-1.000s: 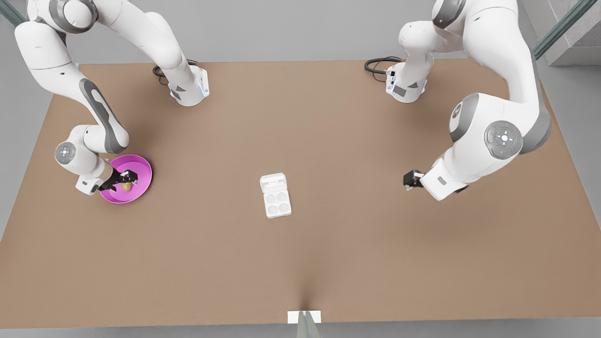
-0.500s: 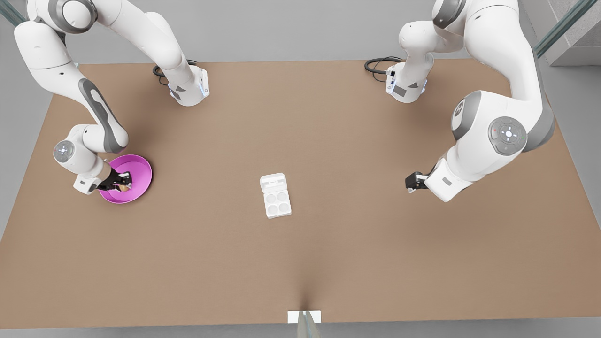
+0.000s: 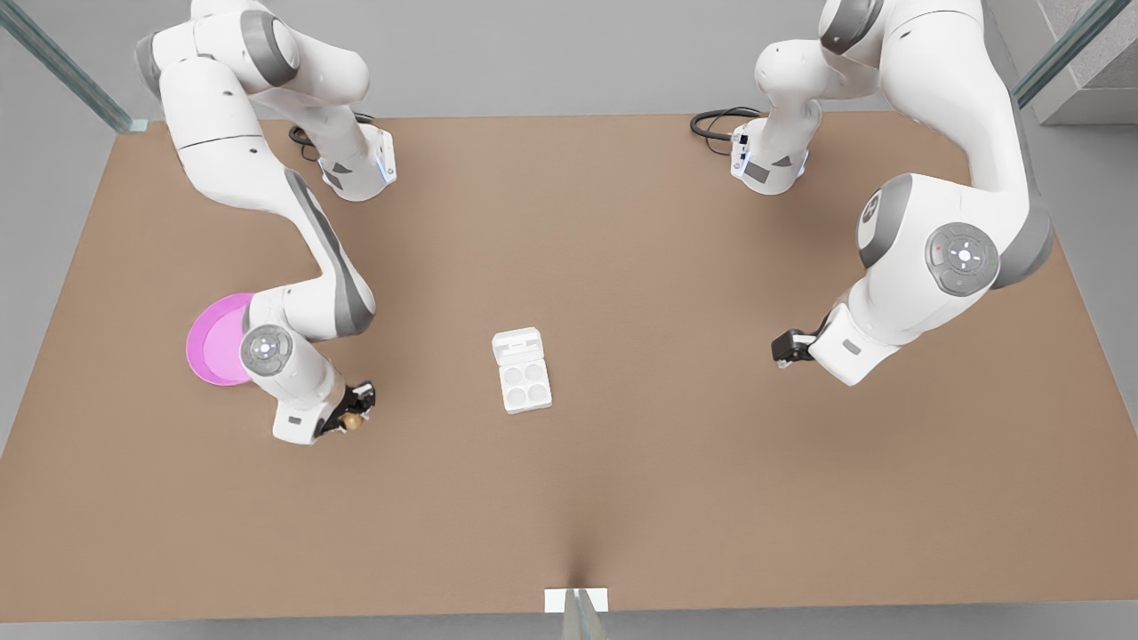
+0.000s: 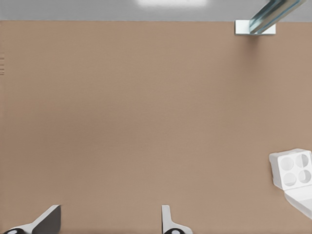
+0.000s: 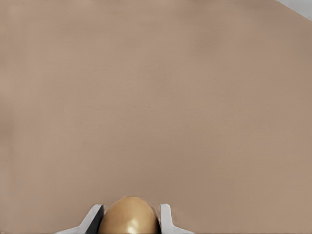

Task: Pack egg into the box and close the box lid

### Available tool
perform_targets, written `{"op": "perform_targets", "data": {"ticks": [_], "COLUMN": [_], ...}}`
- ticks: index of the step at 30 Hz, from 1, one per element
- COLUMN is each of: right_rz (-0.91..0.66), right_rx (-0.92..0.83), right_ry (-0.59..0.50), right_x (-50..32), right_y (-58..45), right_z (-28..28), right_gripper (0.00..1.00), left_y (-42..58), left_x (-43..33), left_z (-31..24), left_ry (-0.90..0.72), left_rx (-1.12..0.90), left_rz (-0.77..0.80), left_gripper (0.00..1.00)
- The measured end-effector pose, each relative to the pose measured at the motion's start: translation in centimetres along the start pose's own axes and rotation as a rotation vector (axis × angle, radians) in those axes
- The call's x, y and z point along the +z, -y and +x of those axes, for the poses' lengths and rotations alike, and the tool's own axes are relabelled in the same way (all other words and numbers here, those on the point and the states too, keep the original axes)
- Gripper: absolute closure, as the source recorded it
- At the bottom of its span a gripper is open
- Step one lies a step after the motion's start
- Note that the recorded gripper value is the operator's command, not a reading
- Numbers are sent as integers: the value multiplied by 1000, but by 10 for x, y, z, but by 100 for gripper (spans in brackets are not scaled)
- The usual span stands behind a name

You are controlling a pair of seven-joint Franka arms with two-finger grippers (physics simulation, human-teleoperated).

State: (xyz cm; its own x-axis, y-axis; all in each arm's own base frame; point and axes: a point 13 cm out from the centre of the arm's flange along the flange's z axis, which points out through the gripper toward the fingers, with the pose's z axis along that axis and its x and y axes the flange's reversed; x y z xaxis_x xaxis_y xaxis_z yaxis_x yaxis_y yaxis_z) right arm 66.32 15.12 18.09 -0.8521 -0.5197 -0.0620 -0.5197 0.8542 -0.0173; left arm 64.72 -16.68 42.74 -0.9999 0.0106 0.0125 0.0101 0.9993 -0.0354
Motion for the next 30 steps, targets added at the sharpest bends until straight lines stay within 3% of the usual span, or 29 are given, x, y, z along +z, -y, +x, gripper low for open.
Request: {"op": "perform_targets", "data": {"ticks": [6, 25, 26, 27, 30], "right_rz": [-110, -141, -139, -136, -129], "right_rx": [18, 335, 343, 348, 362], "right_ry": [-51, -218, -221, -224, -235], "right_x": [-1, 77, 79, 80, 83], "right_y": [-205, -268, -269, -272, -281], "right_z": [-64, -61, -60, -59, -55], "right_gripper": [56, 51, 40, 0, 0], "left_y": [-4, -40, -40, -40, -40], "left_x": [3, 29, 29, 29, 29], "left_z": [1, -6, -6, -7, -7], "left_ry": [-6, -46, -46, -46, -46], "left_rx": [-8, -73, -73, -73, -74], "left_rz": [-15, -28, -28, -28, -28], "left_gripper": [0, 0, 0, 0, 0]}}
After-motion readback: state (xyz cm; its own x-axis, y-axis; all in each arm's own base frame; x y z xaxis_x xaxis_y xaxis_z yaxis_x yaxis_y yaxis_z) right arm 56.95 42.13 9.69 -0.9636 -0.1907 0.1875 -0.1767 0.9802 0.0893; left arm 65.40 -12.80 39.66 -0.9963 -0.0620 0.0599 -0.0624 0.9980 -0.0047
